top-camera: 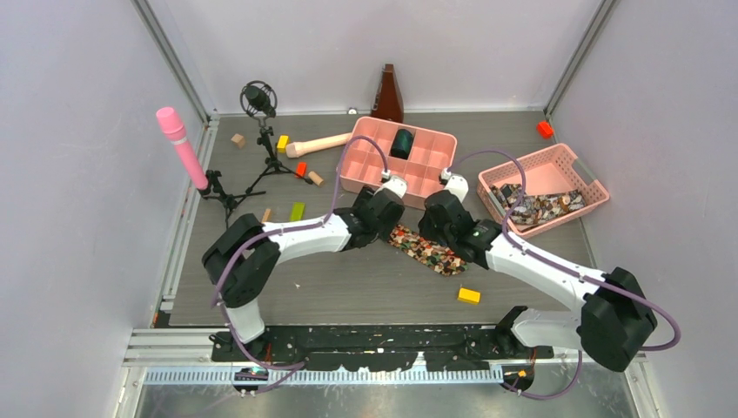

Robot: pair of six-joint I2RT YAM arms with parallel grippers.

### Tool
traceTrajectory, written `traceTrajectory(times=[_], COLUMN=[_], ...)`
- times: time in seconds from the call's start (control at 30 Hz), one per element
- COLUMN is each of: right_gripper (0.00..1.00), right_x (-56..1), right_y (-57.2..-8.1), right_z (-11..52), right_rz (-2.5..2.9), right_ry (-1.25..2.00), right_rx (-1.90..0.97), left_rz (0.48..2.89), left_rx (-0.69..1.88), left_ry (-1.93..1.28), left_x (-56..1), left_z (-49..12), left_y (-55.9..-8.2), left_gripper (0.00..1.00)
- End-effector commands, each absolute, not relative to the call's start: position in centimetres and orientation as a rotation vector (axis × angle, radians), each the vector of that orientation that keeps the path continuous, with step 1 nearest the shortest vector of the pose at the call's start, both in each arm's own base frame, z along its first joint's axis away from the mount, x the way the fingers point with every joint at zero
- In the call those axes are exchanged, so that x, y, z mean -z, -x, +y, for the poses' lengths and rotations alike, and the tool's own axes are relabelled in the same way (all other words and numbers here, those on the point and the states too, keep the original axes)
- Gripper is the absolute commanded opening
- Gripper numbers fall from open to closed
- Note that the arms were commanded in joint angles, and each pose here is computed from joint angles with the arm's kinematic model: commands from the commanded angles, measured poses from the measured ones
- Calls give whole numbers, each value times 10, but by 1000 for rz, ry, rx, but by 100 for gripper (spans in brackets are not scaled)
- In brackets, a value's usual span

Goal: Roll the ties
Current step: Roll the tie at the center of the board.

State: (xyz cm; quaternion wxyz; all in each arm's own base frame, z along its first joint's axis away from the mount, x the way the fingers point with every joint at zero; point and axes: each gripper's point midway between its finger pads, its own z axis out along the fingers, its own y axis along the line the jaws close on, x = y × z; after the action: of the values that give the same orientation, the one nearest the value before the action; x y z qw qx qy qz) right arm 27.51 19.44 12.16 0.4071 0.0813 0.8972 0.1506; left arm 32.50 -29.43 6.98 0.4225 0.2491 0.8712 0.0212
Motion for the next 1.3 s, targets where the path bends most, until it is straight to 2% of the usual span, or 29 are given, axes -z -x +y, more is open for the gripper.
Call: traceTrajectory(times=[0.0,0.27,0.4,0.6,1.27], right_gripper=[14,11,6,1,0], right_x=[-141,-120,-130,-136,-83], right_y=[-297,-319,-330,-338,-343], right_z=[216,270,303,337,332], right_rz=[2189,2234,2202,2209,2339], right_ry=[-243,-176,-148,-130,-226], right_rx=[-480,-646,-803,-957,-868], left_rz=[2098,2039,2068,2098,2173], left_rx=[57,331,459,804,856], left_ry=[-524,-346,-216,-21,-39], left_x=[-128,-160,-155,-139,-102], left_z=[-298,-270,-247,-234,-242], left_y=[-334,-346,-359,-370,-372], left_gripper=[69,73,72,72,67])
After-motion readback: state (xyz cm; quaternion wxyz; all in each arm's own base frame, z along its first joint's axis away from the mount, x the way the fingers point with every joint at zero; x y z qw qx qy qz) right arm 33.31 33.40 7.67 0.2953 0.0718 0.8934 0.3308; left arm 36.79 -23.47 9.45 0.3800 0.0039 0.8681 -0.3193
